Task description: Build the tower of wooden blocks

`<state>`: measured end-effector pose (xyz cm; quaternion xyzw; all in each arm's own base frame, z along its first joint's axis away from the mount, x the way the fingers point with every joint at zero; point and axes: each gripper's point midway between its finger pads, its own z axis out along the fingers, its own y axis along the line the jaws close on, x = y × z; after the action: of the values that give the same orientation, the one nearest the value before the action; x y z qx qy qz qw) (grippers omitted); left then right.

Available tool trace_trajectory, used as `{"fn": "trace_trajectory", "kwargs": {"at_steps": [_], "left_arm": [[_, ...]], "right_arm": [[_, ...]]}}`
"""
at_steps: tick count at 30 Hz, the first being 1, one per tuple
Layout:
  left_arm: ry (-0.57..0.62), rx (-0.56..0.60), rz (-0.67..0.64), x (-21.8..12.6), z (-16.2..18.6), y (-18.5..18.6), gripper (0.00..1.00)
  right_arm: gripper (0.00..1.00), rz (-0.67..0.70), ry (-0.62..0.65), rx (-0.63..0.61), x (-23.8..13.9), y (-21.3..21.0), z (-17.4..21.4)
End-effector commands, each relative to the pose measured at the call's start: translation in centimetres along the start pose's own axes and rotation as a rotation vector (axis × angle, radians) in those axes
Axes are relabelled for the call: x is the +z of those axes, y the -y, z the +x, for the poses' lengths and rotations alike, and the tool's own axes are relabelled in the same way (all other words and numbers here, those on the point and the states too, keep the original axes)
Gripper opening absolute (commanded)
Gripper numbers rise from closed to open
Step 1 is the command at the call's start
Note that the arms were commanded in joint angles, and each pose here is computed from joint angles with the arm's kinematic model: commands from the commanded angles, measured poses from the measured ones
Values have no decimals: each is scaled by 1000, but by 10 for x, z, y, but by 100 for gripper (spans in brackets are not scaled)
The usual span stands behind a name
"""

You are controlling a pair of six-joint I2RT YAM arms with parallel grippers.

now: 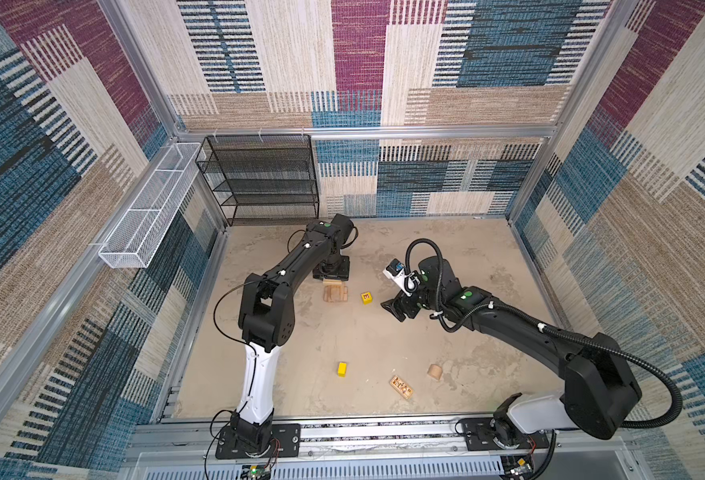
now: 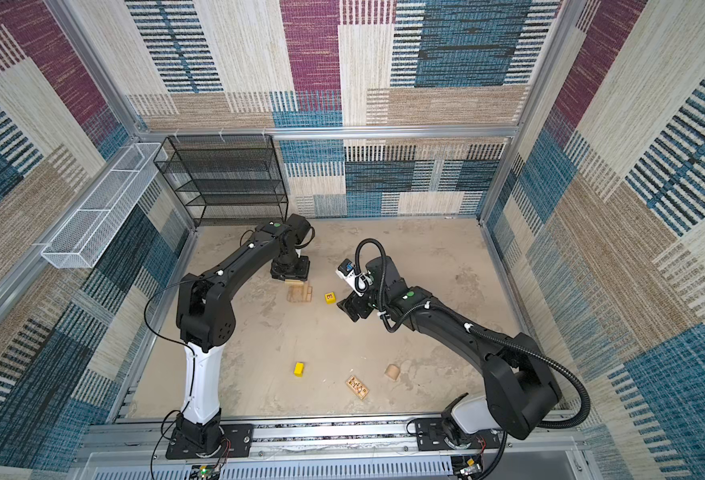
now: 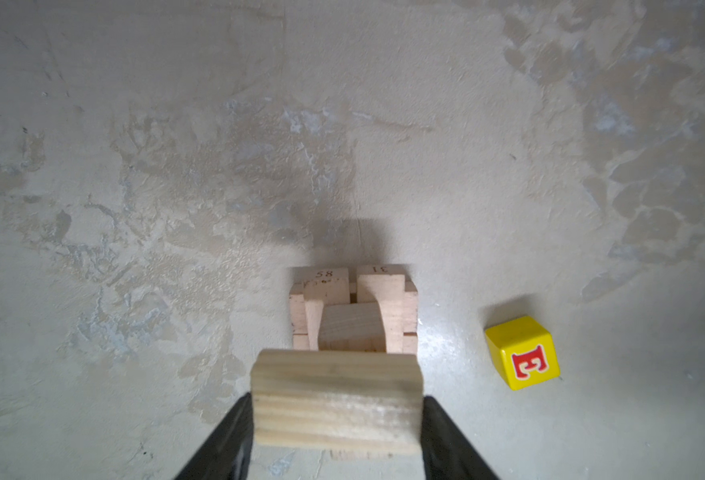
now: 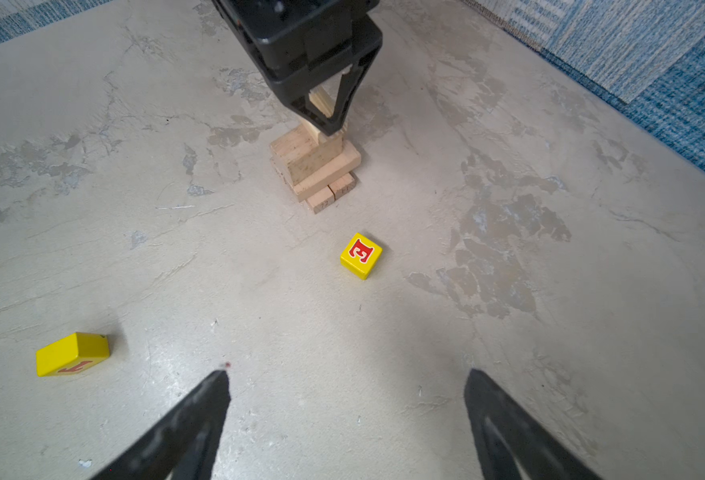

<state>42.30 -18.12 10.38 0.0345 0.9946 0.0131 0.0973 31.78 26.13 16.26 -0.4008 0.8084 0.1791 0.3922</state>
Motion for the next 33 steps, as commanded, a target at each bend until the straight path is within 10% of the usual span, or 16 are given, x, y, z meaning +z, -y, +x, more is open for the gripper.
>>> {"fn": "trace_trajectory", "kwargs": {"at_steps": [1,21,26,33], "left_arm": [[11,-32,-5,-5,-1,1,62],[141,-38,-50,-46,-19,-10,62],[233,-100,-107,-74,-34,-74,75],[124,-300,-106,-23,-20,-169,93]], "right_arm": [[90,-12,22,-5,-1,-1,-7],[89,-15,28,-4,-2,-2,-9],[90,-2,42,-8,-7,-1,-11],[90,-2,41,-13,-5,-1,-9]]}}
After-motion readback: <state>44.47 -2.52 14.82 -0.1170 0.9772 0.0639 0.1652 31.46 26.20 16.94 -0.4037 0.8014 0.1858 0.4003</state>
